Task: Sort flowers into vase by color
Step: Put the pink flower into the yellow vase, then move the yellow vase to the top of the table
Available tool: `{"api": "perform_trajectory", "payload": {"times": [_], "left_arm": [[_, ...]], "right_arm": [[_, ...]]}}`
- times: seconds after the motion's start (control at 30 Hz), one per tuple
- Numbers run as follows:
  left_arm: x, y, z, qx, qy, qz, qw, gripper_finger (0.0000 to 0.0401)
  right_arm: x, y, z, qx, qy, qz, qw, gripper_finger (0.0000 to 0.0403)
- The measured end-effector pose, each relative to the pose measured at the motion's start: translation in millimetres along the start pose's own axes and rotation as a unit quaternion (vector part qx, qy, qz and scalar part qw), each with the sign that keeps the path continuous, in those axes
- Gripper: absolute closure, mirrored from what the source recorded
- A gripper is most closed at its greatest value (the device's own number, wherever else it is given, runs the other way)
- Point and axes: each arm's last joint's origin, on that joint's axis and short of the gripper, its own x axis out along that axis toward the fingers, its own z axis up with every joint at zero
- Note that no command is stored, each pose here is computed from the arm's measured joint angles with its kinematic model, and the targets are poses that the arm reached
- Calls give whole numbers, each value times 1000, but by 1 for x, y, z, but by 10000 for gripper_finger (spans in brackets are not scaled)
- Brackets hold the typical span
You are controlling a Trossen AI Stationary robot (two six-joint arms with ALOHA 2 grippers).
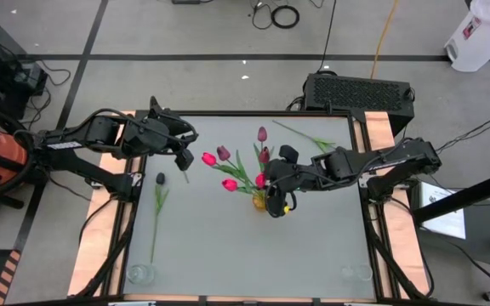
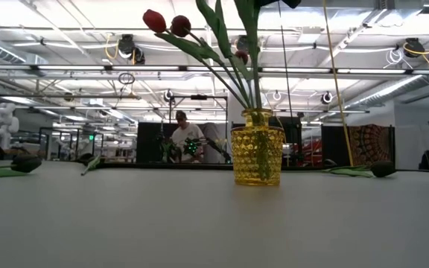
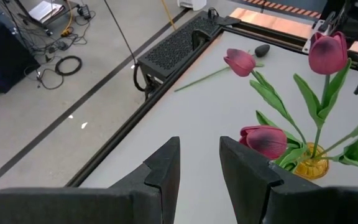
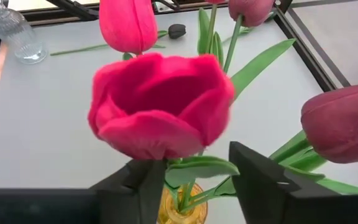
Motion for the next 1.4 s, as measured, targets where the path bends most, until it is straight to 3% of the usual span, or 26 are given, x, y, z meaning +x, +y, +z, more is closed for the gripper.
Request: {"api": "perform_trajectory", "payload": {"times": [0.2,0.5,0.73,0.97,1.2,1.4], "left_arm": [[0,0,0,-10,1,0,1000,280],[0,0,0,-10,2,1,1000,280],[0,0,0,-11,2,1,1000,280],[0,1,-3,-10,13,6,1000,280],[-5,9,-20,-17,86,42,995,280],[-34,17,-33,-38,70,56,995,280]], "right_arm": [[-17,-6,4,8,-21,7,1000,201],[-58,-19,8,37,-60,43,997,199],[-86,-28,-5,64,-18,75,995,199],[-105,-32,-30,46,58,39,996,200],[-111,-20,-38,12,17,-20,1000,200],[-120,-23,-74,64,-3,-34,997,200]]}}
